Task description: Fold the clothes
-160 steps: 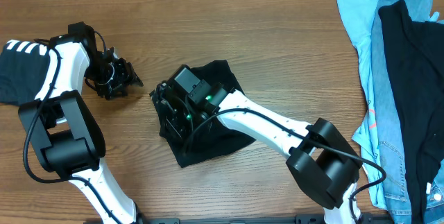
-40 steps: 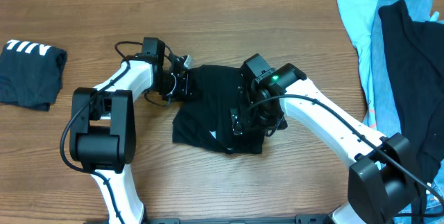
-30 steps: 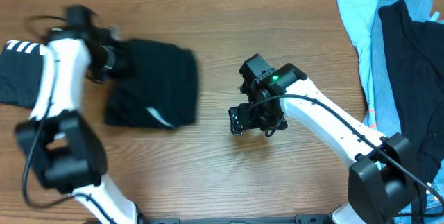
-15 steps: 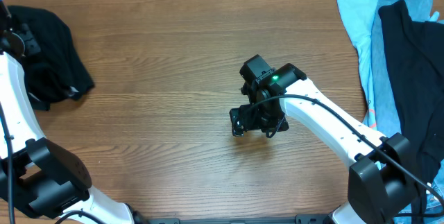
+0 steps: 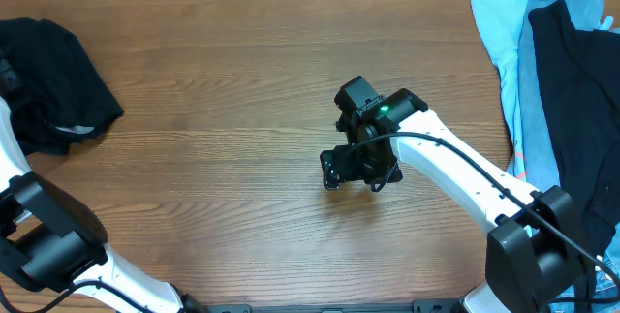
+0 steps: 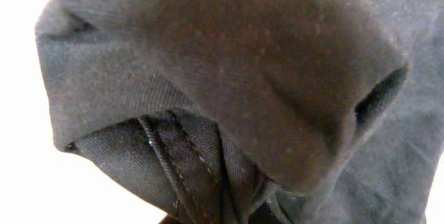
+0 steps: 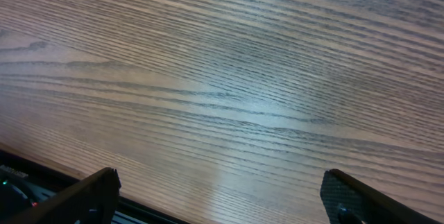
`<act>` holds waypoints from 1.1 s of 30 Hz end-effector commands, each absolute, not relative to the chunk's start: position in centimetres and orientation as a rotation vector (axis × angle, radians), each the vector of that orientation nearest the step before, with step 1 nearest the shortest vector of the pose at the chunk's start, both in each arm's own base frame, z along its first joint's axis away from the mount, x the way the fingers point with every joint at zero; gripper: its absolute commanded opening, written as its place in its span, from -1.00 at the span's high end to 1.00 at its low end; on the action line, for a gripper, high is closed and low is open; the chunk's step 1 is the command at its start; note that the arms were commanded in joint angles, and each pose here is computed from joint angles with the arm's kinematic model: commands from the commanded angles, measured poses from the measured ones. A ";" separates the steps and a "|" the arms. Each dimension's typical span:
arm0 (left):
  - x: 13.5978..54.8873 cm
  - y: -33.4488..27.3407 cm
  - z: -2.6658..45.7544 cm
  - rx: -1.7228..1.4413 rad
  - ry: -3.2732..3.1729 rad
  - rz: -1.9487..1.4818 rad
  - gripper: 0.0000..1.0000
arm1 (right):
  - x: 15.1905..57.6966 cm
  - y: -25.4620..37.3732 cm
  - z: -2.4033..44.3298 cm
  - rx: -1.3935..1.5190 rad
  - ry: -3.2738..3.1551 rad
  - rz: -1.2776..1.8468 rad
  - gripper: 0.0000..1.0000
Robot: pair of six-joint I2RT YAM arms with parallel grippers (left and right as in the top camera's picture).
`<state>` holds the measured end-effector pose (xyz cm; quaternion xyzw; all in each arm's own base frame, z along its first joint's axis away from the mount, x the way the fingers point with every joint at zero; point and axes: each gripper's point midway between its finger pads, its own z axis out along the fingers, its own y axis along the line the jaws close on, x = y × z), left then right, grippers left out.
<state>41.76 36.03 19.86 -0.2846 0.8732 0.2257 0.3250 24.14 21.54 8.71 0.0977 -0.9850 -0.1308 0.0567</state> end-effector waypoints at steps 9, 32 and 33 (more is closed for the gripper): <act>38.7 39.8 19.7 -0.972 2.202 0.552 -1.00 | 24.1 21.7 8.7 0.294 -2.988 -0.406 -0.95; 42.3 -10.5 13.2 0.238 2.913 -0.291 -0.44 | 41.2 11.2 12.7 -0.144 -3.515 -0.453 -1.00; 42.5 -11.3 13.2 0.286 2.895 -0.215 -1.00 | 41.6 10.1 12.7 -0.188 -3.530 -0.426 -1.00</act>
